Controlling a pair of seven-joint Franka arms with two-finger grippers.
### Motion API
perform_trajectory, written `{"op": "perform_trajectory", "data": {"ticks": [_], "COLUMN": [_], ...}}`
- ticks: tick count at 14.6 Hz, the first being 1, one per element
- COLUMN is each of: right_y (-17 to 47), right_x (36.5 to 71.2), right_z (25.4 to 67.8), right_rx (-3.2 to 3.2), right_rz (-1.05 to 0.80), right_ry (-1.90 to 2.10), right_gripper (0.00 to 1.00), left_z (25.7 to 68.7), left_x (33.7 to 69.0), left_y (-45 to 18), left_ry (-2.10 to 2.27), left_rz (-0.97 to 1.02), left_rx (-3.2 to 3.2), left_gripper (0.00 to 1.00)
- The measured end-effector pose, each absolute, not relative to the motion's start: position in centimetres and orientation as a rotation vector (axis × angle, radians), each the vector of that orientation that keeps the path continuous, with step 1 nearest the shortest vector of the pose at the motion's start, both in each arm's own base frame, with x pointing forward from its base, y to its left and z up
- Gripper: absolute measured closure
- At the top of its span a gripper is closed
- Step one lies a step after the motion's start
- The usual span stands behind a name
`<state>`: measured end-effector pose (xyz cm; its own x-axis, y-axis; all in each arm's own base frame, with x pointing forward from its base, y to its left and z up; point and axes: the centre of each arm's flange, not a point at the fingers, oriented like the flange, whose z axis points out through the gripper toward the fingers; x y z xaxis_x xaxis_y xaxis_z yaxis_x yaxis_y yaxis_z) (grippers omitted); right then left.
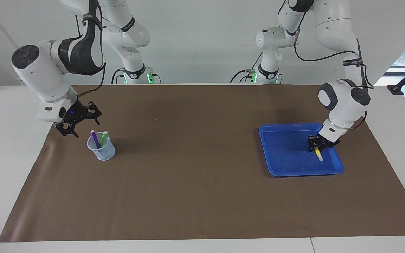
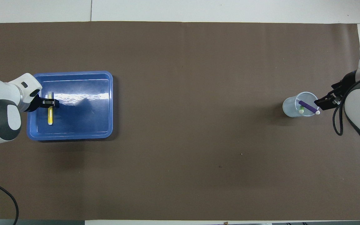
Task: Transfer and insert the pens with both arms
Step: 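Lift the yellow pen with the left gripper toward the right gripper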
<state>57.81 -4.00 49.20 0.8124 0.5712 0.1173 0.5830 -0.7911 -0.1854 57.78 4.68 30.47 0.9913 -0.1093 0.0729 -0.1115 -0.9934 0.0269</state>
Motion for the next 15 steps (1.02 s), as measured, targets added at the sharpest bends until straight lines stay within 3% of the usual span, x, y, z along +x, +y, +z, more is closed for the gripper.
{"op": "perform_trajectory", "data": {"ticks": [1, 4, 7, 10, 15], "right_y": [-2.7, 3.3, 10.1, 13.9, 17.5], "right_x": [57.8, 57.8, 57.4, 57.4, 57.2], "right_z": [49.7, 50.3, 51.2, 52.4, 51.9], "right_rx": [-2.730, -2.631, -2.493, -2.344, -2.202], "right_rz": [-0.107, -0.066, 0.053, 0.138, 0.185], "right_ry": [-0.830, -0.460, -0.044, 0.269, 0.515], "right_gripper": [0.00, 0.00, 0.00, 0.00, 0.00], "left_z": [30.5, 31.6, 35.6, 39.9, 43.4], "left_x": [57.8, 58.2, 59.4, 59.5, 58.5], "left_y": [4.7, 4.6, 2.5, -2.2, -14.2], "left_ry": [-0.172, -0.114, 0.068, 0.342, 0.878], "left_rz": [0.112, 0.133, 0.090, 0.050, 0.010], "left_rx": [3.104, 3.105, 3.092, 3.063, 2.865], "left_gripper": [0.83, 0.83, 0.83, 0.83, 0.83]}}
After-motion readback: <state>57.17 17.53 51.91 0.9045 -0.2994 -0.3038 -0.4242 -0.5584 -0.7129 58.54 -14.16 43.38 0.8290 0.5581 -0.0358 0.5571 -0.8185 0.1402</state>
